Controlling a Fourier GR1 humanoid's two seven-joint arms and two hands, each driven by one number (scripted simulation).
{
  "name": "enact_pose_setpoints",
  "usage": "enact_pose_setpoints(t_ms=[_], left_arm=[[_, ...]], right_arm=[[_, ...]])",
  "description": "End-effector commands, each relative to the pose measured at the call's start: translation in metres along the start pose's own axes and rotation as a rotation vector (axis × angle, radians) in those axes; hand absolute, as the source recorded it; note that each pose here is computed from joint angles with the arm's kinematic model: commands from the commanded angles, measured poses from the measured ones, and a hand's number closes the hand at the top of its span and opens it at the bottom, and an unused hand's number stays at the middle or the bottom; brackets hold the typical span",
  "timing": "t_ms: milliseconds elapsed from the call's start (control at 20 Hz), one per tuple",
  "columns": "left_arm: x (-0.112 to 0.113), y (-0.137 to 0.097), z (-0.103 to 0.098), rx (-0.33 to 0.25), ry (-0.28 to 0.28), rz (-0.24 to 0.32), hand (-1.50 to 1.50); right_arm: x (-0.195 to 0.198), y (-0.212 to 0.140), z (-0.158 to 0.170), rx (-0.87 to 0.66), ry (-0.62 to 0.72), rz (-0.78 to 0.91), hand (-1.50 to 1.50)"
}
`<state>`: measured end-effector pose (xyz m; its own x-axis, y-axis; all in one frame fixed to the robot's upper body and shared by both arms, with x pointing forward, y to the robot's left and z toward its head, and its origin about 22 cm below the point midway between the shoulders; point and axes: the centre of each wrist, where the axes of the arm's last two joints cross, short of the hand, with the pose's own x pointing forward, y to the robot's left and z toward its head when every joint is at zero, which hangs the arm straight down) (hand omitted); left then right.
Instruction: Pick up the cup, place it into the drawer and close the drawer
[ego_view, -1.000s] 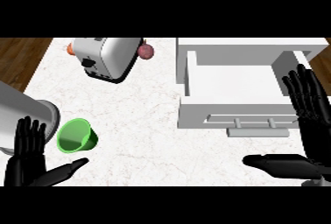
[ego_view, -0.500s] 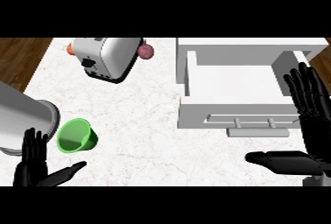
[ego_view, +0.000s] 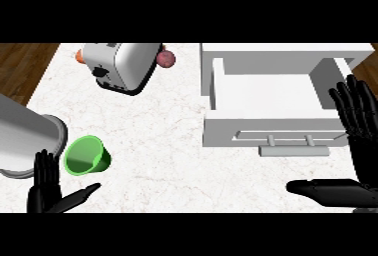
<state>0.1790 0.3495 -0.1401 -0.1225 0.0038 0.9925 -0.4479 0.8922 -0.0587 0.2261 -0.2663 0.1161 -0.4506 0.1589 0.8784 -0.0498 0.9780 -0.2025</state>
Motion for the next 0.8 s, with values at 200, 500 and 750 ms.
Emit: enact_pose_setpoints(t_ms=[200,500,750], left_arm=[[-0.027,0.01,-0.008,0.006,-0.027,0.017,-1.5],[-0.028,0.019,-0.009,-0.024,-0.038,-0.013,-1.5],[-0.033,-0.015,-0.015,-0.029,-0.047,0.023,-1.5]], right_arm=[[-0.009,0.008,0.0,-0.003,-0.006,-0.006,-1.5],[0.006,-0.004,-0.018,0.004,-0.013,-0.009,-1.5],[-0.003,-0.001,-0.001,-0.005,-0.001,-0.005,-1.5]])
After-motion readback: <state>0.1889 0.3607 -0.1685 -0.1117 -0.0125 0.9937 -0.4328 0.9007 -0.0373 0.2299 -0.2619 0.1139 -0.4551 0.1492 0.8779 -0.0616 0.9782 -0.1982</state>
